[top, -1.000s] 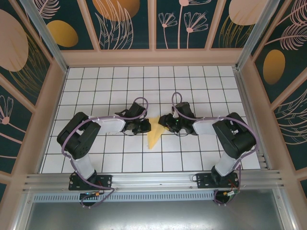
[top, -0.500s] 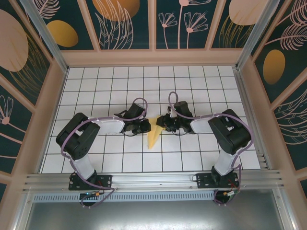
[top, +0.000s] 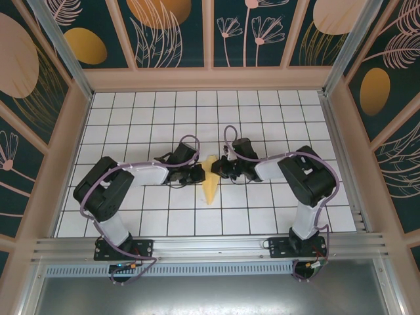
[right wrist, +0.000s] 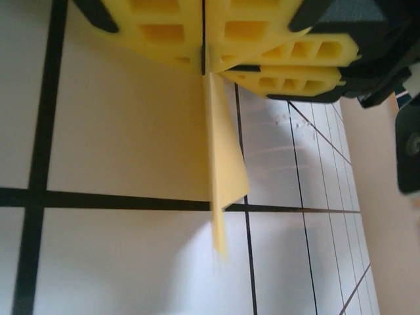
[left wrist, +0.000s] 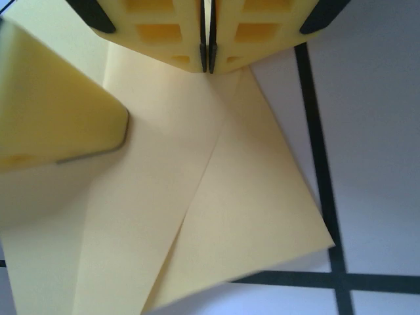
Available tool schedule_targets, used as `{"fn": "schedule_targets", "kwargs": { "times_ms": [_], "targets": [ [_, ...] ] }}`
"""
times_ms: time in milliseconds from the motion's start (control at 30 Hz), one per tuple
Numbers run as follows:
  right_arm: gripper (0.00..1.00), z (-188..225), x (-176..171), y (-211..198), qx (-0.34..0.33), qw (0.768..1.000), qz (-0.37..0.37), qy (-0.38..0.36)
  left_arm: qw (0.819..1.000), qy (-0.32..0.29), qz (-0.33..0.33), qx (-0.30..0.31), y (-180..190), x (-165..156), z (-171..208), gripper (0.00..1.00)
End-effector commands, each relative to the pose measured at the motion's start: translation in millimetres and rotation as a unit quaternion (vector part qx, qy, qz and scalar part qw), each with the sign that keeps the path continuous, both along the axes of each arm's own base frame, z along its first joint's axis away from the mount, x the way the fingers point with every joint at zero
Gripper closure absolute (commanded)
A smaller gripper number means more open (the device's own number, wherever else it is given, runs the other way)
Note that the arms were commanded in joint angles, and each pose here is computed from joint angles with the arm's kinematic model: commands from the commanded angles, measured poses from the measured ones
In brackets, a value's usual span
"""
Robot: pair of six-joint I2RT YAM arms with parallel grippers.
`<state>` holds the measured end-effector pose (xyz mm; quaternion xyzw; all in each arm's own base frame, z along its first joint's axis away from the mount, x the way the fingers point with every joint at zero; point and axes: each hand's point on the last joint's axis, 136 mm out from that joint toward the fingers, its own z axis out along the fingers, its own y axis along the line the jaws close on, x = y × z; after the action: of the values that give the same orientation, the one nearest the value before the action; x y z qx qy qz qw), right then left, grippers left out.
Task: Fold a paper plane with a square sheet of paper (pick it up from the middle)
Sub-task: Turn over the paper at the center of the table.
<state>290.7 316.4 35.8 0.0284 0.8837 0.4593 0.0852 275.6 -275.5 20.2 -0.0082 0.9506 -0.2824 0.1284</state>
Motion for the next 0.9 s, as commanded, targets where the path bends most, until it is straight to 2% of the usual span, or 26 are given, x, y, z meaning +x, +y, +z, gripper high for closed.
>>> {"fn": "schedule_targets", "kwargs": {
  "times_ms": [0, 133, 300, 400, 567, 667, 767, 867],
  "targets": [
    [0.98, 22.5, 12.1, 4.7, -0.019, 0.998, 0.016, -0.051, 0.999, -0.036, 0.025, -0.003, 10.2, 2.1, 26.7, 0.83],
    [0.99, 42.9, 26.7, -13.5, -0.106, 0.990, 0.010, -0.096, 0.991, -0.114, 0.075, -0.014, 28.6, 13.7, 70.6, 0.81],
    [0.98, 69.0, 44.0, -54.1, -0.253, 0.957, -0.020, -0.141, 0.971, -0.185, 0.150, -0.005, 63.8, 19.0, 105.6, 0.78],
    [0.97, 84.2, 52.5, -83.4, -0.358, 0.918, -0.046, -0.166, 0.958, -0.211, 0.194, 0.000, 85.5, 17.5, 116.3, 0.77],
    [0.97, 103.5, 58.0, -112.2, -0.525, 0.823, -0.058, -0.208, 0.938, -0.238, 0.253, 0.002, 113.9, 13.5, 126.8, 0.73],
    [0.97, 97.9, 58.2, -109.4, -0.576, 0.788, -0.046, -0.213, 0.928, -0.245, 0.280, 0.007, 126.2, 11.2, 130.0, 0.67],
    [0.98, 82.0, 55.0, -92.6, -0.596, 0.774, -0.020, -0.214, 0.921, -0.252, 0.296, 0.007, 135.1, 8.8, 132.5, 0.66],
    [0.98, 66.3, 50.7, -74.6, -0.602, 0.770, -0.001, -0.212, 0.917, -0.258, 0.306, 0.005, 140.9, 6.4, 134.6, 0.65]
  ]
}}
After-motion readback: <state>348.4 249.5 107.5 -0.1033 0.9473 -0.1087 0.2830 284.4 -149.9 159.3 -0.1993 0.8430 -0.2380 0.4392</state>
